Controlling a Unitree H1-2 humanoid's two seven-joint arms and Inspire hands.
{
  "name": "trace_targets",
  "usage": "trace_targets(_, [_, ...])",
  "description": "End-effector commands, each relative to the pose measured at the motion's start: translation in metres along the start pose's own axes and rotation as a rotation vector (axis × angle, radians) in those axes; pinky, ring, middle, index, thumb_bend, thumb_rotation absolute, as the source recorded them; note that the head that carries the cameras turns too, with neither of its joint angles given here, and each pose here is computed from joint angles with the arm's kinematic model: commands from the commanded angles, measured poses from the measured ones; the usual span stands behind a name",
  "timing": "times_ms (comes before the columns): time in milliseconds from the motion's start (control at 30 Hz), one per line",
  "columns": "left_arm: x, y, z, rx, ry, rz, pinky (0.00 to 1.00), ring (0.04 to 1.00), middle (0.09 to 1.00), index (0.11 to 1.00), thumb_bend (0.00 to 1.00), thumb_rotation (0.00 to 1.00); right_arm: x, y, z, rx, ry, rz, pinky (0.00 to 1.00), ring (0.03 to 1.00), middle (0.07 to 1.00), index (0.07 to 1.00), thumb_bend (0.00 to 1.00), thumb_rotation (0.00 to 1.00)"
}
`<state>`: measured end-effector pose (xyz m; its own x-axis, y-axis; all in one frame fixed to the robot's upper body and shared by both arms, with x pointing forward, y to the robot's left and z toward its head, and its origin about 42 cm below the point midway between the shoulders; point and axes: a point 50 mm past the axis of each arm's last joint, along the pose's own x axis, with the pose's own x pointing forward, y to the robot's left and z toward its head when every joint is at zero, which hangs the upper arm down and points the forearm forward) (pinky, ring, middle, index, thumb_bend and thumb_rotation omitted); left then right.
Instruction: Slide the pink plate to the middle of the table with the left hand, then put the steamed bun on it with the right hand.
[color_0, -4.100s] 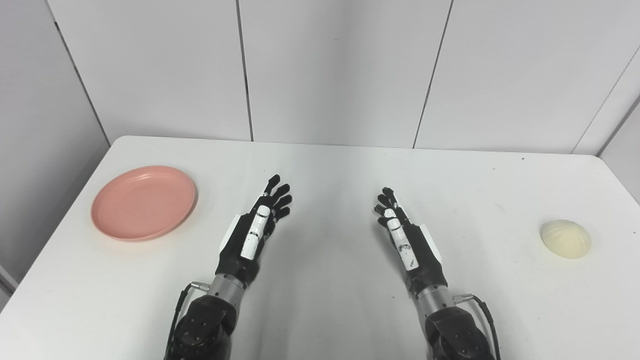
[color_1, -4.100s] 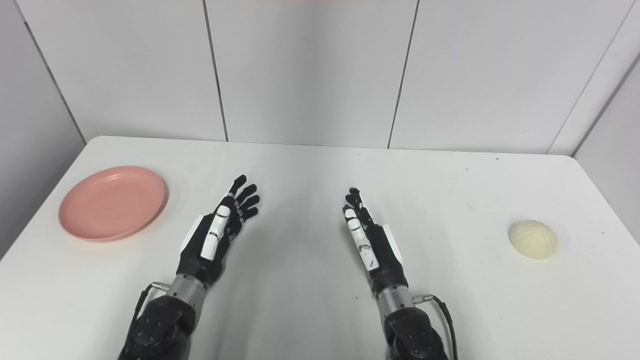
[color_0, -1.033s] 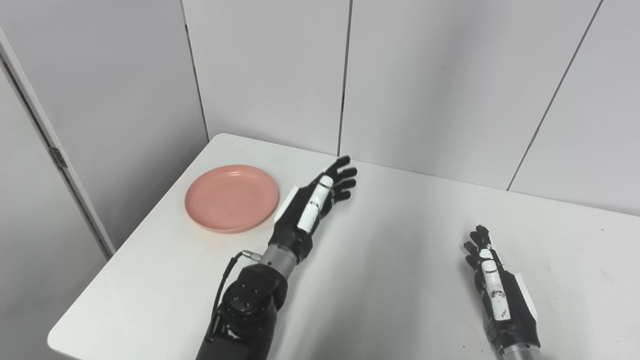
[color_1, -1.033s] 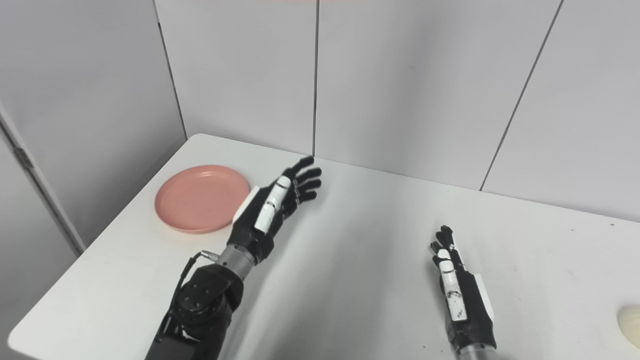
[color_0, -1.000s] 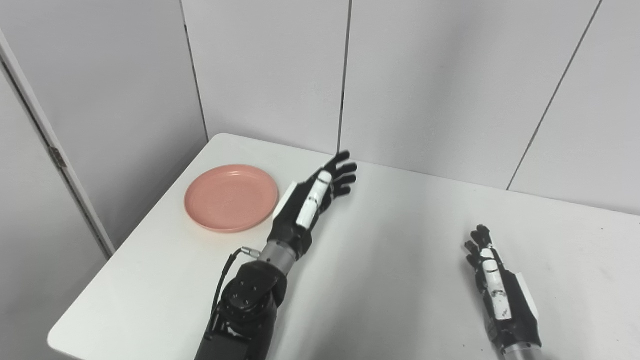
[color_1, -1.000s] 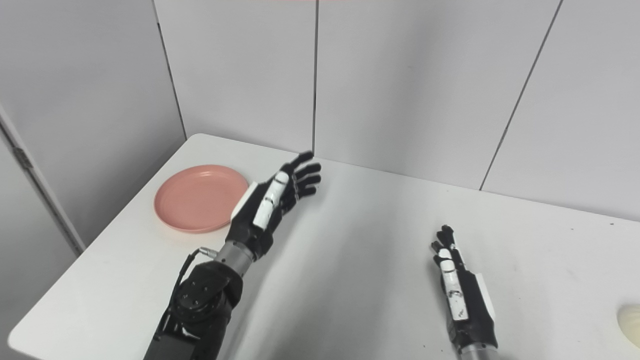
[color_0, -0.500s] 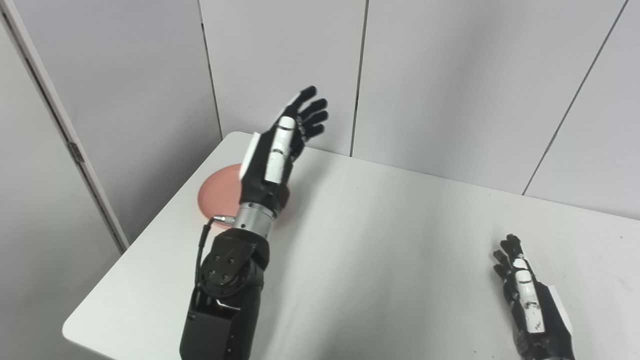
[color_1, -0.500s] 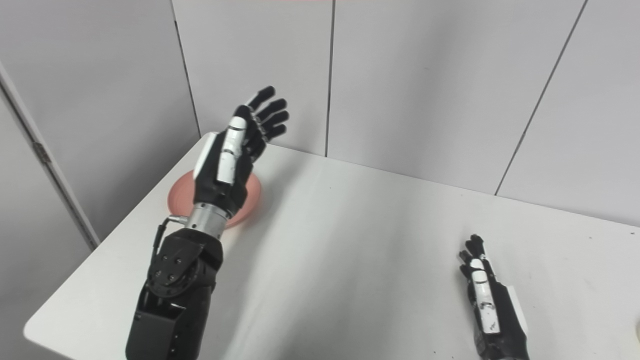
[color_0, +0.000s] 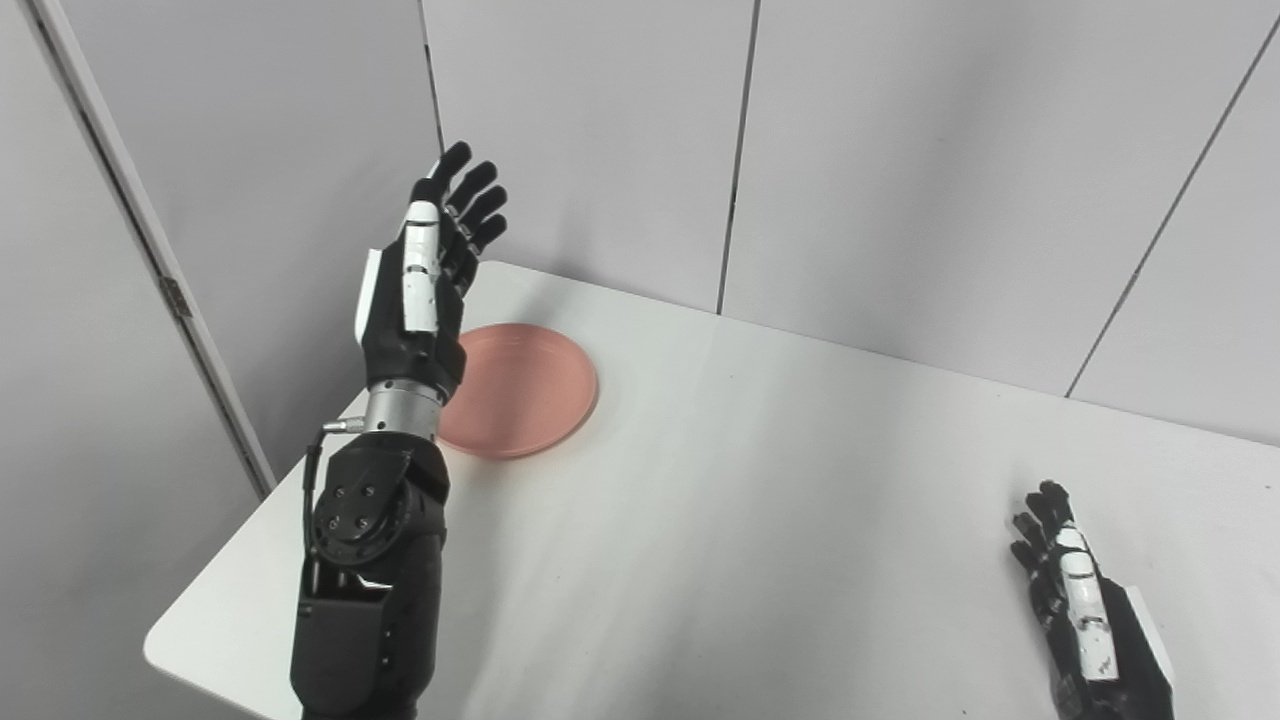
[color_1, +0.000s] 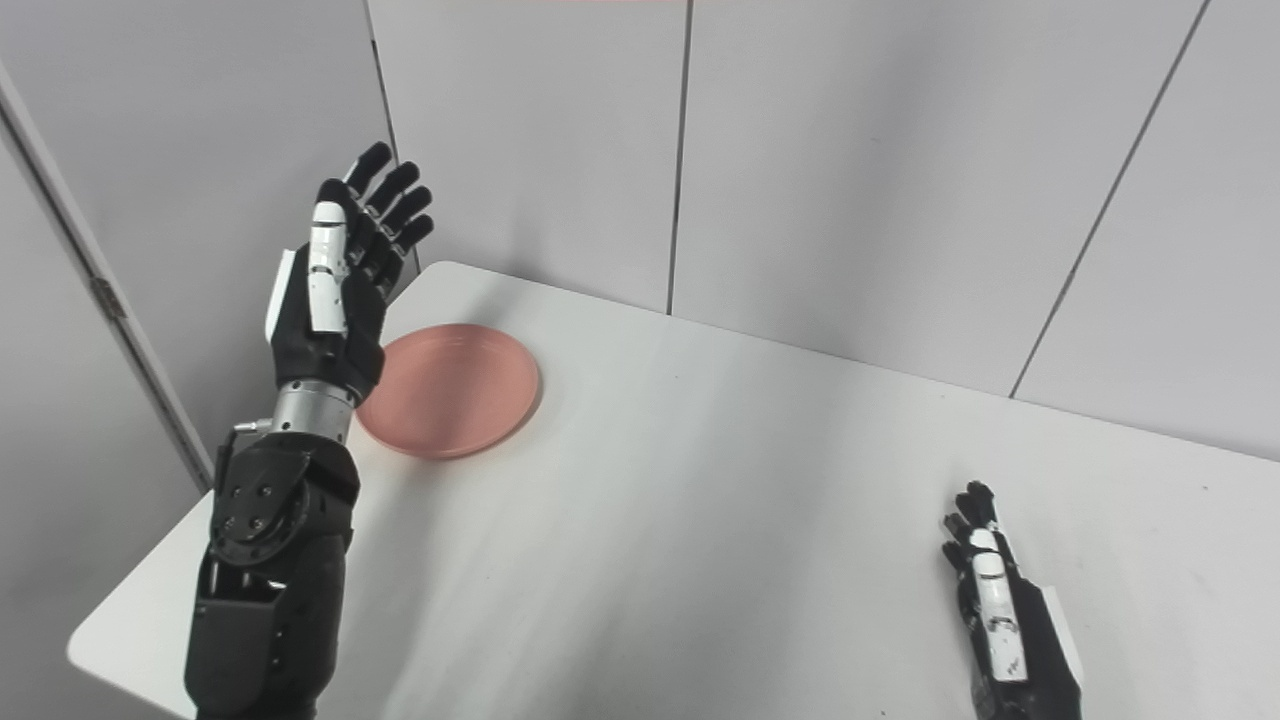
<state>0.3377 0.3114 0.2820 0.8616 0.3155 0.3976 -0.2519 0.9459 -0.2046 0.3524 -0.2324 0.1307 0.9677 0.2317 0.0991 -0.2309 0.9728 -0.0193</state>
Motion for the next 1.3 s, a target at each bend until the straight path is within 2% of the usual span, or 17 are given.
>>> trace_targets(0, [0.01,0.007,0.016,-0.011,-0.085,0.027,0.88,0.869,0.875,0.87,0.46,1.0,-0.014,-0.003,-0.016,0.014,0.066,-0.013,1.0,0.991,1.0,1.0,0.14,1.0])
trace_targets(200, [0.018,0.031,0.005,-0.023,-0.071,0.104,0.91,0.891,0.896,0.889,0.45,1.0,-0.014,-0.001,-0.013,0.006,0.065,-0.009,1.0,0.987,1.0,1.0,0.13,1.0])
trace_targets(467, [0.024,0.053,-0.009,-0.013,-0.041,0.159,0.96,0.922,0.917,0.916,0.45,1.0,-0.014,-0.001,-0.013,0.008,0.067,-0.016,1.0,0.986,1.0,1.0,0.14,1.0])
trace_targets(833, [0.026,0.069,-0.023,0.0,0.0,0.184,0.94,0.914,0.916,0.919,0.48,1.0,-0.016,0.001,-0.011,0.003,0.062,-0.01,1.0,0.983,0.999,1.0,0.15,1.0])
trace_targets(1267, [0.027,0.085,-0.033,-0.037,0.048,0.224,0.95,0.928,0.929,0.929,0.46,1.0,-0.017,0.002,-0.008,0.002,0.059,-0.014,1.0,0.982,1.0,1.0,0.15,1.0])
